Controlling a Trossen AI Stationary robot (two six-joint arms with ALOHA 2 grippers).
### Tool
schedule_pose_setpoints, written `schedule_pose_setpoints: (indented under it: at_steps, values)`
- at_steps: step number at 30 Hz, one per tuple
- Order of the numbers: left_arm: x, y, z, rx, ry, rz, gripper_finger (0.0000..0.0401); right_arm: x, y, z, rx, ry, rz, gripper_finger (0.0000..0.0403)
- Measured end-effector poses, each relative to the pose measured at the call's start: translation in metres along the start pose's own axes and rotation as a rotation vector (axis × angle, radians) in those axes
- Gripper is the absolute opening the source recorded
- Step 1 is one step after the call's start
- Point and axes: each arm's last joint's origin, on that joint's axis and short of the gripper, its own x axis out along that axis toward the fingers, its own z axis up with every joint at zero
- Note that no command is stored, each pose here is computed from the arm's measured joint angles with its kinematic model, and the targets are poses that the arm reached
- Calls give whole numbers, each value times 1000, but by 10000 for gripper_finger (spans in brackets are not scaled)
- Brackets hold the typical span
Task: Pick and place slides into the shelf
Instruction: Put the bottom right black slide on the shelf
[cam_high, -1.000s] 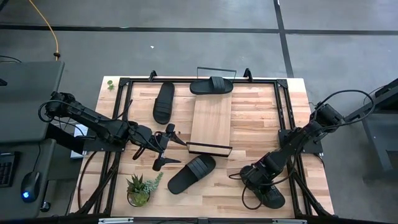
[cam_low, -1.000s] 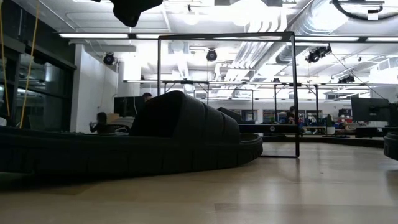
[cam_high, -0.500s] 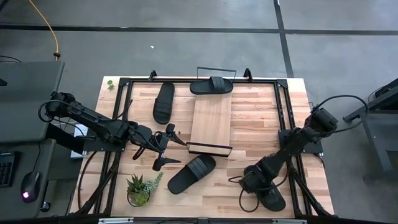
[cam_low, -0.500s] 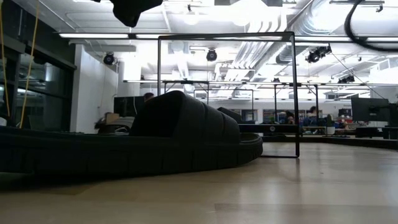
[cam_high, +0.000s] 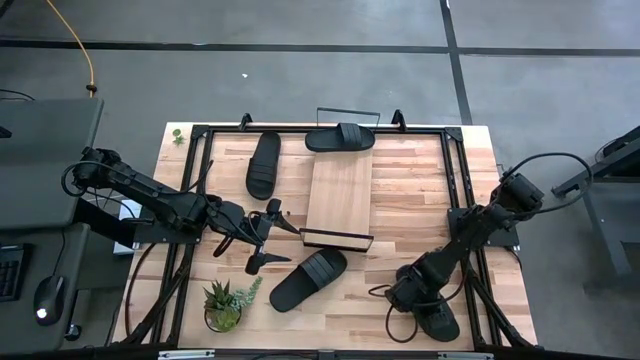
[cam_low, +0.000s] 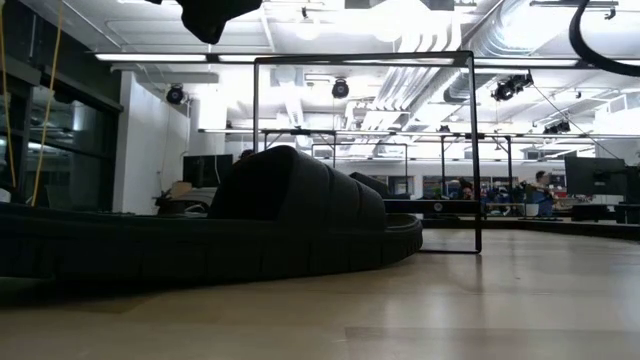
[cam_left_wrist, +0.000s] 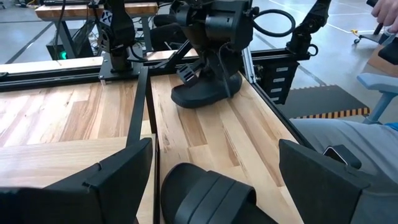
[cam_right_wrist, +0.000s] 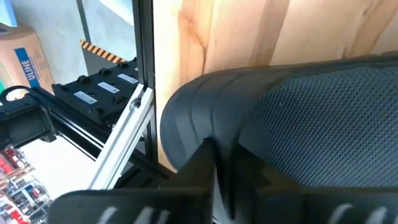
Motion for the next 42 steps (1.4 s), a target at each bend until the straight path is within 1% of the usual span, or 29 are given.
schedule_pose_setpoints:
  at_steps: [11, 20, 24, 33, 37, 39, 42]
  values:
    - [0, 1, 0, 1, -1, 40, 328, -2, -3, -2, -41, 30, 2, 3]
    - [0, 1, -1, 1, 5, 42, 328, -8, -11, -4, 14, 65, 8, 1]
    - [0, 1, -1, 2, 6, 42, 328, -15, -11, -8, 9, 62, 6, 1]
    - [0, 1, -1, 1, 6, 42, 328, -45, -12, -28, 46, 7, -101, 0]
    - [0, 1, -1, 18, 6, 42, 328, -56, -10, -30, 53, -38, -92, 0]
    - [0, 1, -1, 36, 6, 41, 328, -63, -4, -27, 31, -70, -95, 0]
    - [0, 1, -1, 48, 6, 42, 328, -79, 10, -18, -52, -152, -107, 0]
